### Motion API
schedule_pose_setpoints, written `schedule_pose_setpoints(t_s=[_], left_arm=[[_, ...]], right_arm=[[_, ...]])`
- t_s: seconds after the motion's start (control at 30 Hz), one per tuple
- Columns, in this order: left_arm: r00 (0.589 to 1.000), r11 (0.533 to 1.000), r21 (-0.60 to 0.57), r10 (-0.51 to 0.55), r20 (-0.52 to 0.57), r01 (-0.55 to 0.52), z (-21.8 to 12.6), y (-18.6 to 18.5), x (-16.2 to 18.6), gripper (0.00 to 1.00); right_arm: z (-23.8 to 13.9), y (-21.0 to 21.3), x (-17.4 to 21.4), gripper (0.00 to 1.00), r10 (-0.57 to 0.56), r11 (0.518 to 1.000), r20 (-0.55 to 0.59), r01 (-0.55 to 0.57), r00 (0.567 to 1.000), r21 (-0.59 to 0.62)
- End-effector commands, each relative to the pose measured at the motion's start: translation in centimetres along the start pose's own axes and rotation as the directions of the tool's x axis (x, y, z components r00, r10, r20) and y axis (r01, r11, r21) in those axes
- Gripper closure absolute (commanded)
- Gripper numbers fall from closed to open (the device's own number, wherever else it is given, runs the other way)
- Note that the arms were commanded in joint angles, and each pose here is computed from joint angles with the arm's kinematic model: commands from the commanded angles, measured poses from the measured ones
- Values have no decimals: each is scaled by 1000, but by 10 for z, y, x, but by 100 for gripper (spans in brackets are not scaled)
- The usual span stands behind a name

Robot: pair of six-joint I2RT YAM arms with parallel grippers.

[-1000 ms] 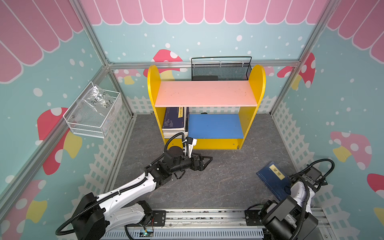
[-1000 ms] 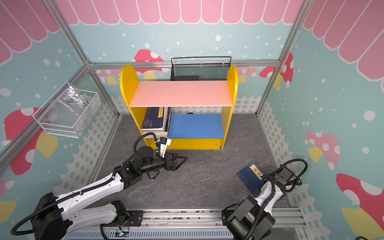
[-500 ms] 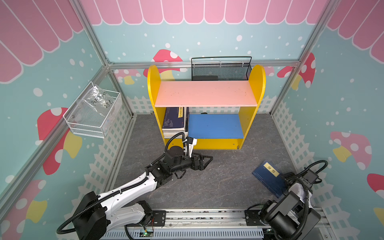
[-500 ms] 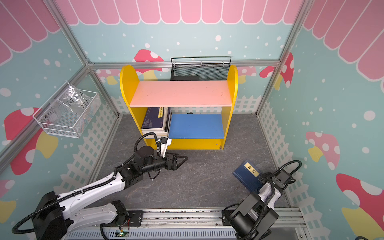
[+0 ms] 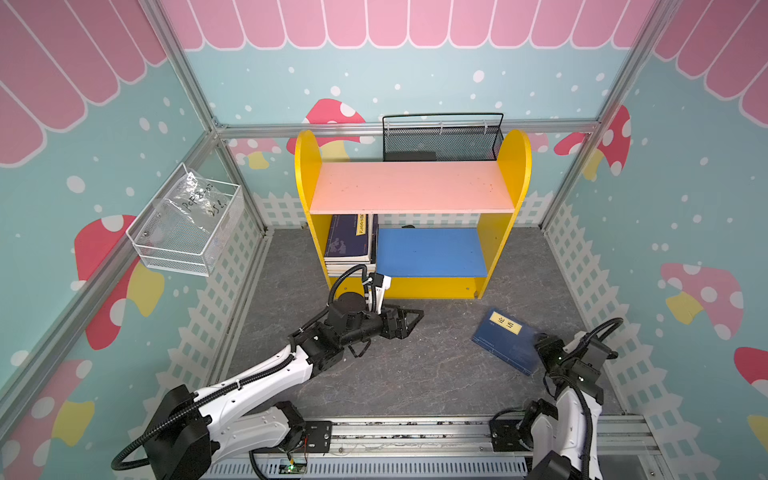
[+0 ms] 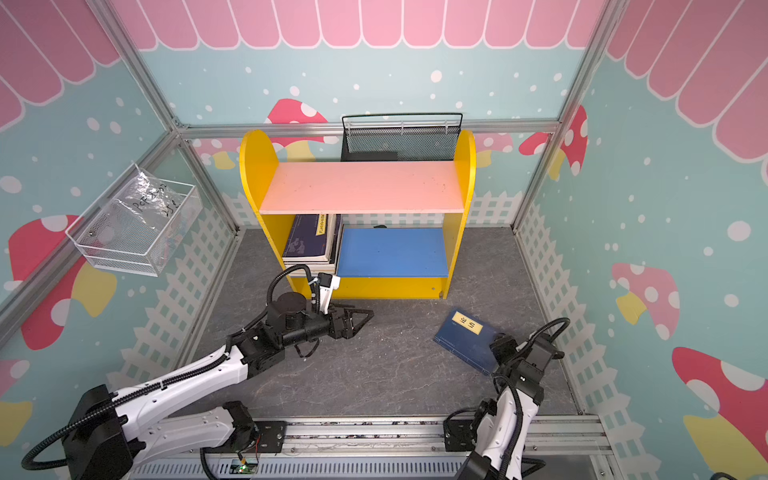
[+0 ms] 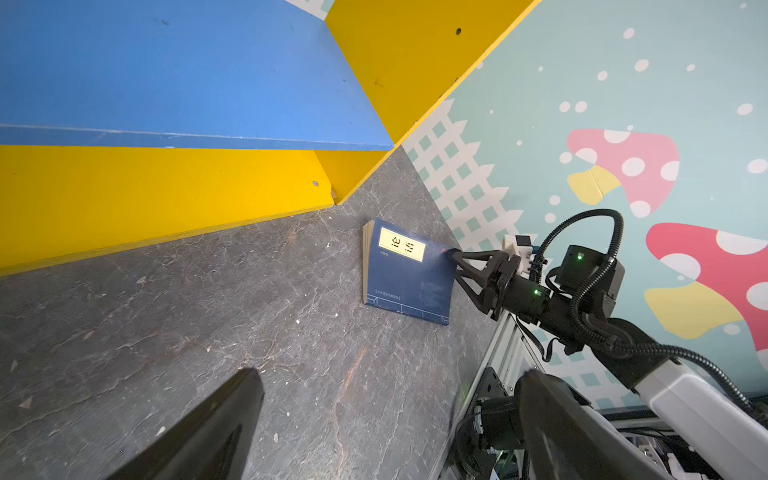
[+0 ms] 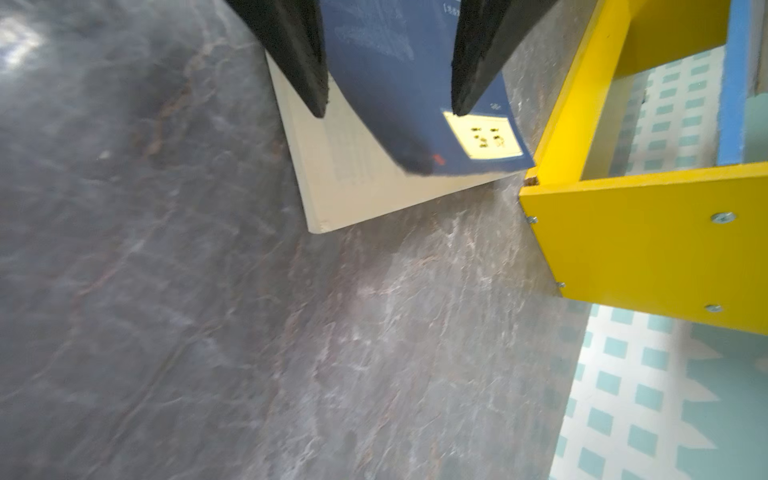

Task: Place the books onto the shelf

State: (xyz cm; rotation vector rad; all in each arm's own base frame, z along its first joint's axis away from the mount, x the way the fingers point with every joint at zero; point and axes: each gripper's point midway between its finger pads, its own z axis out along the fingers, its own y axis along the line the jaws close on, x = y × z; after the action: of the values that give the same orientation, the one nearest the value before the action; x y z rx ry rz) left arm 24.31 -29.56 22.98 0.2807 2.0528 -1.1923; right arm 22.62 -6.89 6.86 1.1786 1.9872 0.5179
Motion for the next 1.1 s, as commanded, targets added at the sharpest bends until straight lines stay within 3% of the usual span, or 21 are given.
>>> schedule_pose_setpoints(t_s=[0.0, 0.1, 0.3, 0.57, 0.8, 0.93, 1.07], left_arm=[[1000, 1000, -4, -1, 17, 2, 0, 2, 0, 2], [1000, 1000, -16, 11, 23, -10, -4, 2, -2, 2], [999, 999, -48, 13, 38, -11, -11, 7, -2, 2], [999, 997, -77, -12, 41, 15, -12, 15, 1, 2], [999, 995, -93, -26, 38, 29, -9, 17, 0, 2], [999, 995, -89, -50, 15, 51, -3, 17, 4, 3], [998, 993, -99, -56, 7, 56, -2, 18, 8, 4]], right_arm=[[9, -11, 45, 52, 127, 992, -120, -125, 985, 23], [17, -9, 64, 52, 139, 990, -145, -139, 980, 11], [25, 21, 91, 52, 44, 999, -260, -48, 965, -9], [5, 100, 136, 51, -95, 989, -362, 47, 927, -138], [-26, 143, 130, 45, -221, 963, -281, 164, 934, -212], [-23, 142, 101, 34, -321, 945, -154, 305, 935, -119], [-14, 142, 106, 31, -378, 926, -192, 368, 906, -86]])
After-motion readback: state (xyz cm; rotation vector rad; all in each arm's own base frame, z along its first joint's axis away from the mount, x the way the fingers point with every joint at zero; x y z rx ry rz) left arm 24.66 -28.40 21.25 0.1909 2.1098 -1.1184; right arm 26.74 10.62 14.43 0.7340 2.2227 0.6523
